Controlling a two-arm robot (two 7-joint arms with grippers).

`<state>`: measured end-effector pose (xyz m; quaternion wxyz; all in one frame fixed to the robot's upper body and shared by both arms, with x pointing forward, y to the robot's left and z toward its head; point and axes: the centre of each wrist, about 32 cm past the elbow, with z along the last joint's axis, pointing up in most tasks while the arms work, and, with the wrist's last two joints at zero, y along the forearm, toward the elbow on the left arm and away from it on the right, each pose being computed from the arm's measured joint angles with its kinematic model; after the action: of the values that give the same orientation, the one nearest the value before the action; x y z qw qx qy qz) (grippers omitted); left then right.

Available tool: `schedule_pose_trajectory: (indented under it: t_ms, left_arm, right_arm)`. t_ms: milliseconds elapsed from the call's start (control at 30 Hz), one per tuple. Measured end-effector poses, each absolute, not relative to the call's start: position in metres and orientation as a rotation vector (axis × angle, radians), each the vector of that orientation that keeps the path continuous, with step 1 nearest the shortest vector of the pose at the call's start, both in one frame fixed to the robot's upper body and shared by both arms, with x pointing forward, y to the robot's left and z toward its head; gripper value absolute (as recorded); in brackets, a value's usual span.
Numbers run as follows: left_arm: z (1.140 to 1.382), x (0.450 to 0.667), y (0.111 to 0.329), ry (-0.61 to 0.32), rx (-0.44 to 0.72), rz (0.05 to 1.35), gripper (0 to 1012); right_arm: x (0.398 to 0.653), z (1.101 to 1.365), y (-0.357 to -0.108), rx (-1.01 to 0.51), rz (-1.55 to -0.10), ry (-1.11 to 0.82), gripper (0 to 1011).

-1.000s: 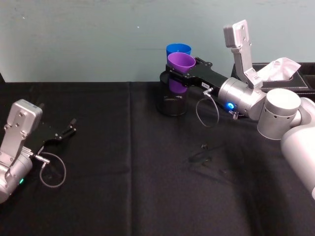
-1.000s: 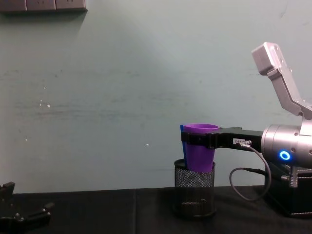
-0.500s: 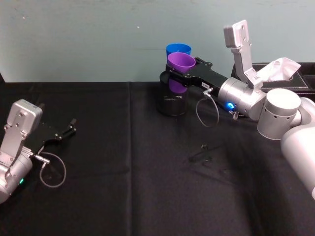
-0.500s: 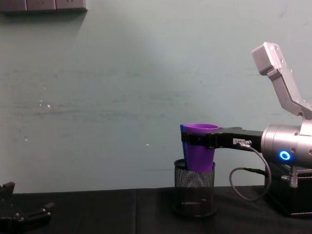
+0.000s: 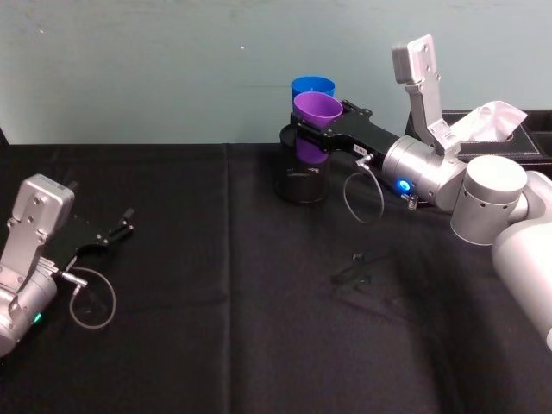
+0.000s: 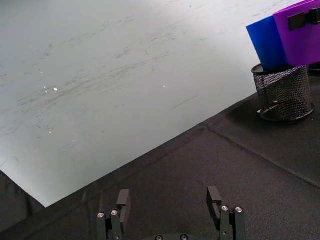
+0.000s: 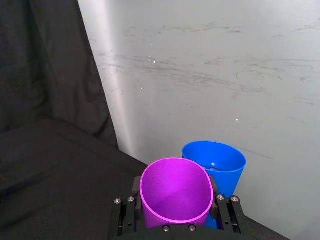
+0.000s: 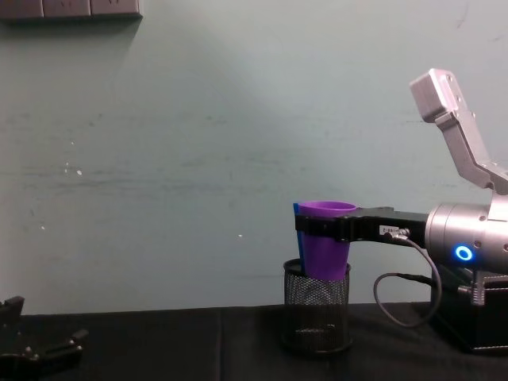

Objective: Pick up one cup with a gripper and tap it against the other cup.

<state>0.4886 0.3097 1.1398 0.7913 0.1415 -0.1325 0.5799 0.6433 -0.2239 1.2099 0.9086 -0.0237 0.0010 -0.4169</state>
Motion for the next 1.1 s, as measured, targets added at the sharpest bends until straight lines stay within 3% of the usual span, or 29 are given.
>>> schedule_pose_trajectory:
  t_ms: [1100]
  left_arm:
    - [1.1398, 0.4886, 0.3097, -0.285, 0.304, 1.248, 1000]
  right_arm:
    - [0.6433, 1.2099, -0.2239, -0.049, -0.860, 0.002, 726]
